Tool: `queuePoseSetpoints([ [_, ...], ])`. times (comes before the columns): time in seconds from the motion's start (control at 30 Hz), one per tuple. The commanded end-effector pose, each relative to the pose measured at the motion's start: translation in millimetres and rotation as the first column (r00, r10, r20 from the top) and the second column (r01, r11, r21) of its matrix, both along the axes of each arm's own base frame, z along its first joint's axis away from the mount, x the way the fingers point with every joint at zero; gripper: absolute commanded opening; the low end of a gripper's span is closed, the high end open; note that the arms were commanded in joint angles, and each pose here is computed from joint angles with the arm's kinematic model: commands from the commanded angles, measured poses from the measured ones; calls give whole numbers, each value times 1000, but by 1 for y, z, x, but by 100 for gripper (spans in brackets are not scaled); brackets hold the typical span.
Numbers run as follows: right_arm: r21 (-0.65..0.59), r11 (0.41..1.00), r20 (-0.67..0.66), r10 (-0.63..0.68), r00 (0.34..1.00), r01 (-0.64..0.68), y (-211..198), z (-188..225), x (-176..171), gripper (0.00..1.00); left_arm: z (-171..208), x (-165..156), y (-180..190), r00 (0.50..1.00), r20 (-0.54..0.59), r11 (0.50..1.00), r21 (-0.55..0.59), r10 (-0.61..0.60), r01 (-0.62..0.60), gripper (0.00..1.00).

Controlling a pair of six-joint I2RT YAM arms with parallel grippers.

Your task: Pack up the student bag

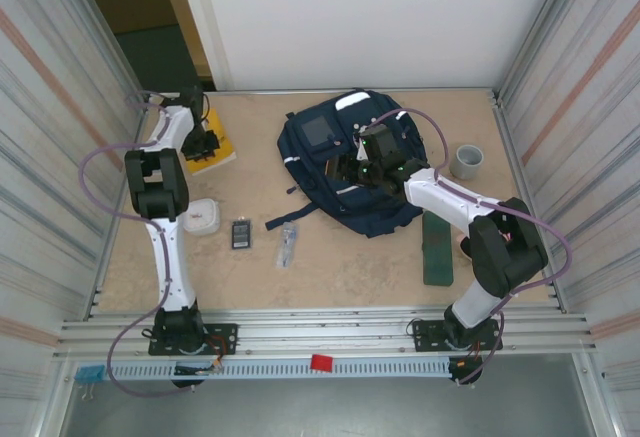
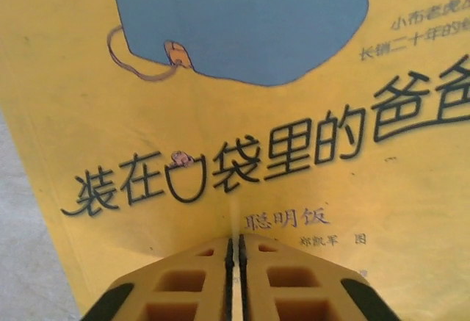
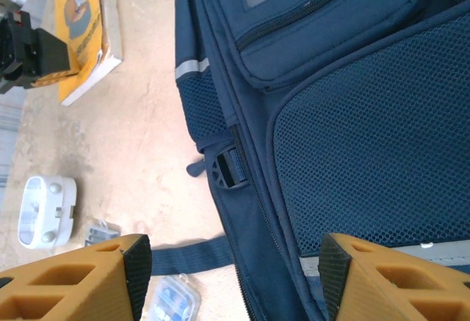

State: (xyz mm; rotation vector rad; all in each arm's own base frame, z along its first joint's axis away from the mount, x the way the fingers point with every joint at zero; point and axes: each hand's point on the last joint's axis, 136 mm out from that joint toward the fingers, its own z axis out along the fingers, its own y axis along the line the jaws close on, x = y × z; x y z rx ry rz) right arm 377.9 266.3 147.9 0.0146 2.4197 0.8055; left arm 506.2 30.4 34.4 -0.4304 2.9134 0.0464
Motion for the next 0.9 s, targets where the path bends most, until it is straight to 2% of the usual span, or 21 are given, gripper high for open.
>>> queuePoseSetpoints([
  [0.0,-8,1000,55,8,998,-7,-2,22,-2,63,-38,-45,-32,978,-179,993,-65,-104,94,9],
  [0.07,-5,1000,61,8,998,-8,-2,24,-1,63,-34,-49,-39,976,-177,989,-102,-126,109,8],
  [0.2,0,1000,72,9,997,-9,-1,28,-1,63,-26,-50,-36,979,-159,989,-105,-124,108,10],
  [0.27,5,1000,75,11,997,-11,0,29,0,63,-14,-43,-34,991,-103,987,-141,-88,73,22],
  [0.43,11,1000,78,14,997,-15,2,30,0,63,22,-28,-17,999,32,976,-218,22,-15,33],
  [0.57,25,999,93,25,995,-28,9,35,0,63,50,-20,7,984,137,966,-246,117,-80,47],
  [0.63,34,998,99,42,994,-46,17,37,-1,64,55,-16,18,968,168,944,-303,187,-130,56],
  [0.7,44,996,108,69,992,-75,28,37,-1,64,70,-13,27,947,212,921,-356,243,-157,58],
  [0.87,38,985,141,162,977,-168,68,38,1,66,67,-4,42,928,227,902,-386,295,-193,60],
])
